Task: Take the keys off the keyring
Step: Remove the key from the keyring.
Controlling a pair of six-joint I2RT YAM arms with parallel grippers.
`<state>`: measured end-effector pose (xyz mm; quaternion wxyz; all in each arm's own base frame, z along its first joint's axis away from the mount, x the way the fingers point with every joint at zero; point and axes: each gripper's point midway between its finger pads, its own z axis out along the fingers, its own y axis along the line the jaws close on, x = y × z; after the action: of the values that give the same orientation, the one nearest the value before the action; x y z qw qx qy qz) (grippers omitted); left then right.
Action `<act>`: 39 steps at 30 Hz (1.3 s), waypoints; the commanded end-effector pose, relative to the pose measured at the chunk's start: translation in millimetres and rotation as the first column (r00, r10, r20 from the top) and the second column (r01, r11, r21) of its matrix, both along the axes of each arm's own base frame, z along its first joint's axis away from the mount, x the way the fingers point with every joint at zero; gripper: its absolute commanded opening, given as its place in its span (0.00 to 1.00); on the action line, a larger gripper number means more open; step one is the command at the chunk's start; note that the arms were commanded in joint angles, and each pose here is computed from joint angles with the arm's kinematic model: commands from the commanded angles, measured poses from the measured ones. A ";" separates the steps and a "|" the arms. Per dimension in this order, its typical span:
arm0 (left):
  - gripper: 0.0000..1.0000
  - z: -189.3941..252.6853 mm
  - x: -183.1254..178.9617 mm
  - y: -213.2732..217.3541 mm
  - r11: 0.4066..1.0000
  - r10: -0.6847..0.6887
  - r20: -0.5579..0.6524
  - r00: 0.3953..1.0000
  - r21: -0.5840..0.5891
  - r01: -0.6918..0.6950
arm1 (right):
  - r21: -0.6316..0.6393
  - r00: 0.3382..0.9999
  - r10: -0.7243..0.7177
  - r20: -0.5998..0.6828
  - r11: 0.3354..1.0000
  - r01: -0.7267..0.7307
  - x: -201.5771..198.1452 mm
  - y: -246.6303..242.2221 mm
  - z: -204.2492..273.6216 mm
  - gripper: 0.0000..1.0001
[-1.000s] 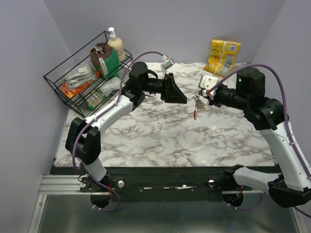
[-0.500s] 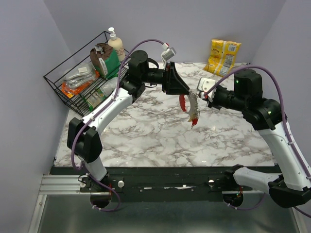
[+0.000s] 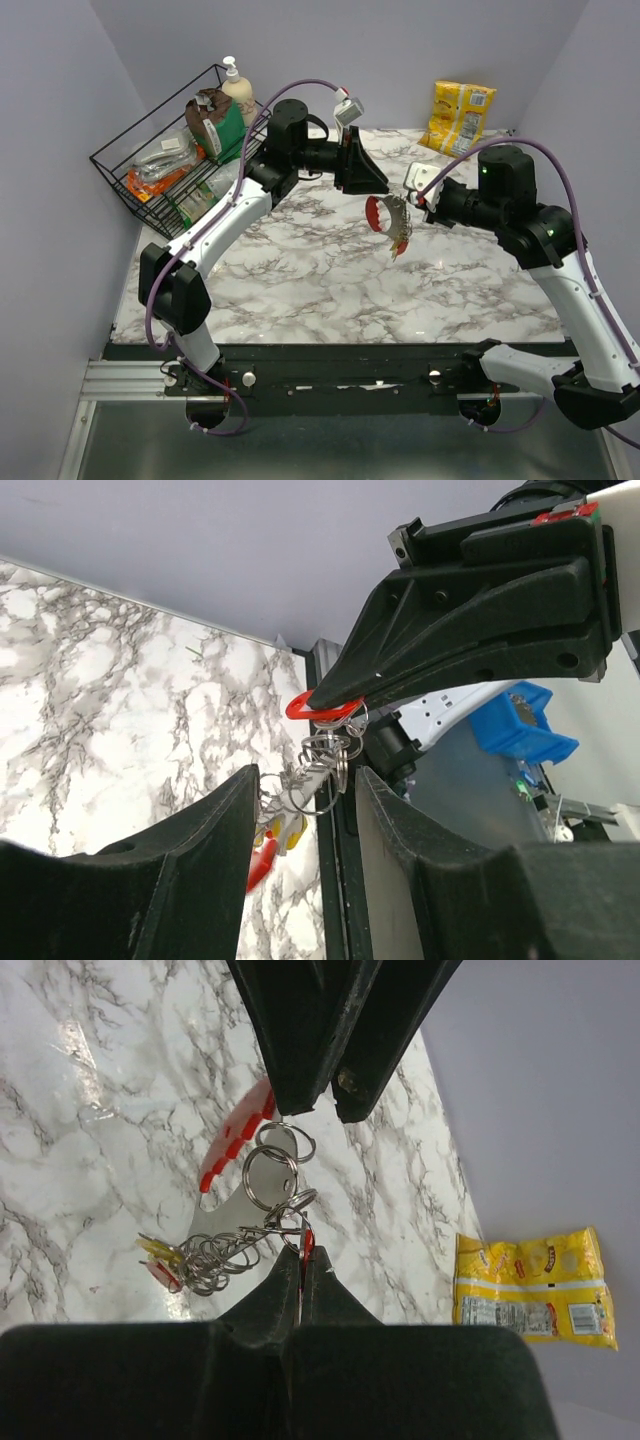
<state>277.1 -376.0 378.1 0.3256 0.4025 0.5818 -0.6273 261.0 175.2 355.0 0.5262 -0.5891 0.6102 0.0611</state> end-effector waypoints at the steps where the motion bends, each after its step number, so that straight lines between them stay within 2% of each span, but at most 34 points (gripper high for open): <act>1: 0.51 16.6 -1.2 6.2 1.000 0.031 0.054 0.998 -0.005 -0.031 | 0.002 0.999 -0.021 0.038 1.000 0.021 1.6 -3.4 5.9 0.01; 12: 0.43 5.5 -17.0 1.8 0.999 0.011 0.060 0.998 0.051 -0.014 | 0.010 0.999 -0.034 0.038 0.999 0.033 7.4 -1.5 7.7 0.01; 25: 0.46 -1.5 -17.2 -4.6 0.996 0.032 0.066 0.997 0.081 -0.037 | 0.016 0.999 -0.039 0.033 0.999 0.038 6.2 -2.1 7.1 0.01; 31: 0.48 3.8 -3.0 -2.8 0.988 0.105 0.126 0.986 0.103 -0.118 | 0.026 0.999 -0.049 0.025 0.998 0.048 6.7 -2.0 5.3 0.01; 39: 0.48 16.5 -3.0 2.3 0.985 0.119 0.176 0.977 0.105 -0.139 | 0.049 0.993 -0.119 -0.002 0.992 0.119 15.3 -5.1 0.9 0.01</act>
<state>277.1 -380.6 383.2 0.3727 0.4286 0.6126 -0.5497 267.7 171.3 346.7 0.5219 -0.5694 0.6328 0.0539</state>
